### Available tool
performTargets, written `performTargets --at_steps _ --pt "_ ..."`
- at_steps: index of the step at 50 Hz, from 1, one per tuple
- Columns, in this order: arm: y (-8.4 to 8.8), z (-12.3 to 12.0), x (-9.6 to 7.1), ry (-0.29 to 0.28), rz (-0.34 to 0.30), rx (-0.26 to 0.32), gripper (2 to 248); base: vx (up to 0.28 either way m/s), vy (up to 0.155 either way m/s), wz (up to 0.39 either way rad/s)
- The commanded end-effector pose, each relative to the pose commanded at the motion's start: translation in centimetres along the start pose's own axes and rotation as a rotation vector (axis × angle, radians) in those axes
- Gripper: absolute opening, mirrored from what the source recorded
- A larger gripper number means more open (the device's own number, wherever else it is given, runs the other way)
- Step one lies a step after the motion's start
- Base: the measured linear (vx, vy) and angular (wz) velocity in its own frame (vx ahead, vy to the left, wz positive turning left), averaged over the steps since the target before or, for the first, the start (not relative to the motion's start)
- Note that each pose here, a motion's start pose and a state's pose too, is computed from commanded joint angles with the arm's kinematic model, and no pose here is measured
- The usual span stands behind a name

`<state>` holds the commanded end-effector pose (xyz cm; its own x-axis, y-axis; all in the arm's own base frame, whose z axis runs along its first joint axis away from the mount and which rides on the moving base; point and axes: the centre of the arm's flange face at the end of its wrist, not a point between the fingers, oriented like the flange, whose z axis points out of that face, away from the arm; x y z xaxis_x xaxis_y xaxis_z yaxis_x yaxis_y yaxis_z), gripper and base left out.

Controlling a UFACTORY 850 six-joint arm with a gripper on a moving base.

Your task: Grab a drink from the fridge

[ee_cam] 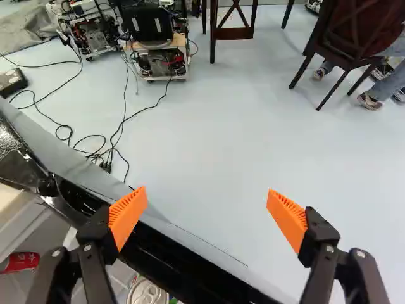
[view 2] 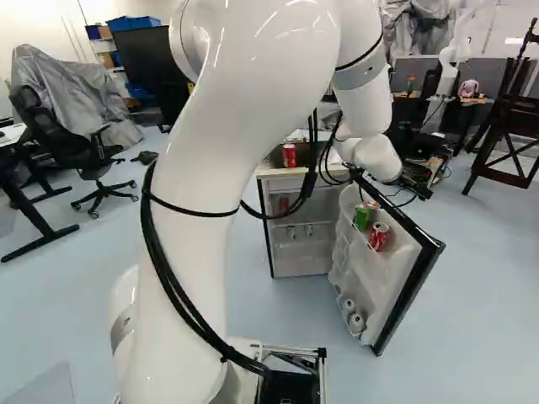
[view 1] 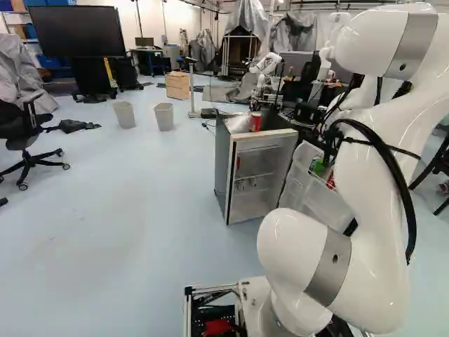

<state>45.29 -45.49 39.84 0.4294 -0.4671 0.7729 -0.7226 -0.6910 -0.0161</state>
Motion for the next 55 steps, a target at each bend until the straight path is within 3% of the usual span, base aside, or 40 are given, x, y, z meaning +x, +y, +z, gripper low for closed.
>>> performTargets --at_steps 37,55 --pt "6.4 2.2 0.4 -0.104 0.066 -0.072 247 0.0 0.0 0.0" --pt "6.9 2.2 -0.4 -0.199 0.075 -0.074 247 0.0 0.0 0.0"
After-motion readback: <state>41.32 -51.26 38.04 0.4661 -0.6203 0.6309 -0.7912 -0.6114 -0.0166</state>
